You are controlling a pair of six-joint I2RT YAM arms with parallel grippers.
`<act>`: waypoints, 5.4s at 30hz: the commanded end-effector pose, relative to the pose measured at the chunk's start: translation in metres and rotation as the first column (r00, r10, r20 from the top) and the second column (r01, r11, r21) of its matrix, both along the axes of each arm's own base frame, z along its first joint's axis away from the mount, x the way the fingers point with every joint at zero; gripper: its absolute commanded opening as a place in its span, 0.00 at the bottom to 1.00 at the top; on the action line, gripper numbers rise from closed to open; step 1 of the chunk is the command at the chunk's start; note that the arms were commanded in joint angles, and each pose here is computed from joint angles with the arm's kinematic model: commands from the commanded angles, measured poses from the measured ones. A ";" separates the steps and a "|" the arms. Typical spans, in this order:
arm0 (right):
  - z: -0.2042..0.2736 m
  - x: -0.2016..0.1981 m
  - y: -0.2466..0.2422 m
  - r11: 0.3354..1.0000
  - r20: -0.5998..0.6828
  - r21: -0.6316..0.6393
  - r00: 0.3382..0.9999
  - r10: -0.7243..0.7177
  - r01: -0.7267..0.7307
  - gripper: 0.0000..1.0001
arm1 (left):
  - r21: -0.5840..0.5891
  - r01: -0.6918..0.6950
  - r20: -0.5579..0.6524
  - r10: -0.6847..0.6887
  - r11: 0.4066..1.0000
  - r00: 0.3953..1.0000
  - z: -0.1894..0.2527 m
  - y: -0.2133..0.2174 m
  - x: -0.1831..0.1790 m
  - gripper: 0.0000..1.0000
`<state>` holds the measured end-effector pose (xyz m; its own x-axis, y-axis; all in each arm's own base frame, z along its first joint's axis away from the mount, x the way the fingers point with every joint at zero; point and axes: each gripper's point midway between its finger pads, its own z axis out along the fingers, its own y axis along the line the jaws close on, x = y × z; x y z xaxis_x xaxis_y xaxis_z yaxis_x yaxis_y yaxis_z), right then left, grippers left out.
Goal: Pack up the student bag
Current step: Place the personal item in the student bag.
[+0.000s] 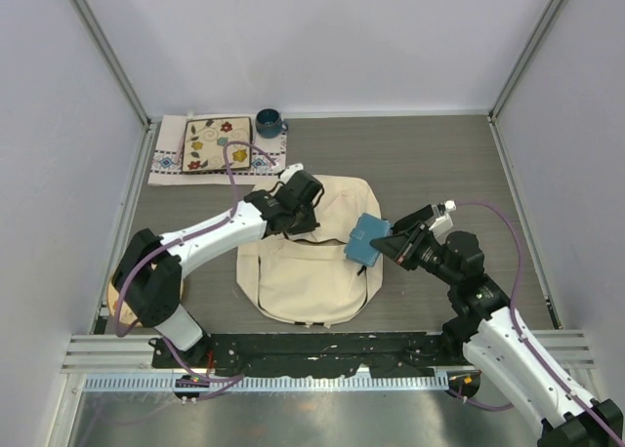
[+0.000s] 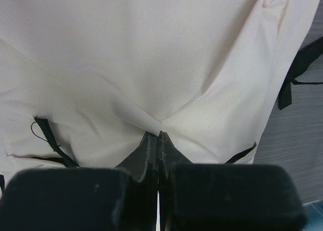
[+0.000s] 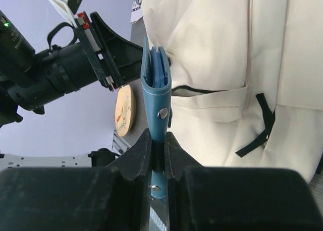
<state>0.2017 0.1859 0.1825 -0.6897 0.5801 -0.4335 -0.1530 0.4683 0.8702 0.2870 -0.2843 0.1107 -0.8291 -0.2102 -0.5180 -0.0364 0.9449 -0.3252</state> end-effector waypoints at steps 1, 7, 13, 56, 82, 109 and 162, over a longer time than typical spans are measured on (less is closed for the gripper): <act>0.021 -0.006 0.014 0.990 0.046 0.125 0.997 0.058 -0.063 0.01 | -0.130 0.025 0.120 -0.009 0.991 0.993 0.061 -0.016 0.015 0.00; 0.019 -0.014 0.031 0.978 0.037 0.173 0.993 0.111 -0.116 0.01 | -0.158 0.031 0.148 -0.008 0.987 0.989 0.077 -0.015 0.016 0.00; 0.018 -0.027 0.065 0.961 0.031 0.189 0.979 0.200 -0.202 0.01 | -0.180 0.036 0.154 -0.008 0.983 0.988 0.085 -0.011 0.018 0.00; -0.027 -0.015 0.116 0.919 -0.105 0.359 0.972 0.212 -0.162 0.01 | -0.227 0.065 0.182 -0.024 0.972 0.983 0.104 0.004 0.007 0.00; -0.010 0.051 0.046 0.915 -0.095 0.290 0.960 -0.263 0.280 0.01 | -0.490 0.011 0.112 0.051 0.871 0.992 0.114 -0.012 -0.014 0.00; -0.023 0.019 0.100 0.902 -0.249 0.419 0.969 0.006 0.102 0.01 | -0.561 0.100 0.184 0.006 0.822 0.983 0.127 -0.027 -0.012 0.00; -0.008 0.097 0.118 0.851 -0.013 0.462 0.961 -0.275 0.249 0.12 | -0.580 0.220 0.163 -0.153 0.784 0.975 0.121 -0.041 -0.037 0.00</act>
<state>0.2845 0.2920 0.1249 -0.5050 0.8539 -0.1260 0.0059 0.1494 0.9888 0.2562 -0.3060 0.1857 -0.8338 -0.3725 -0.4074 0.0751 0.6547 -0.7522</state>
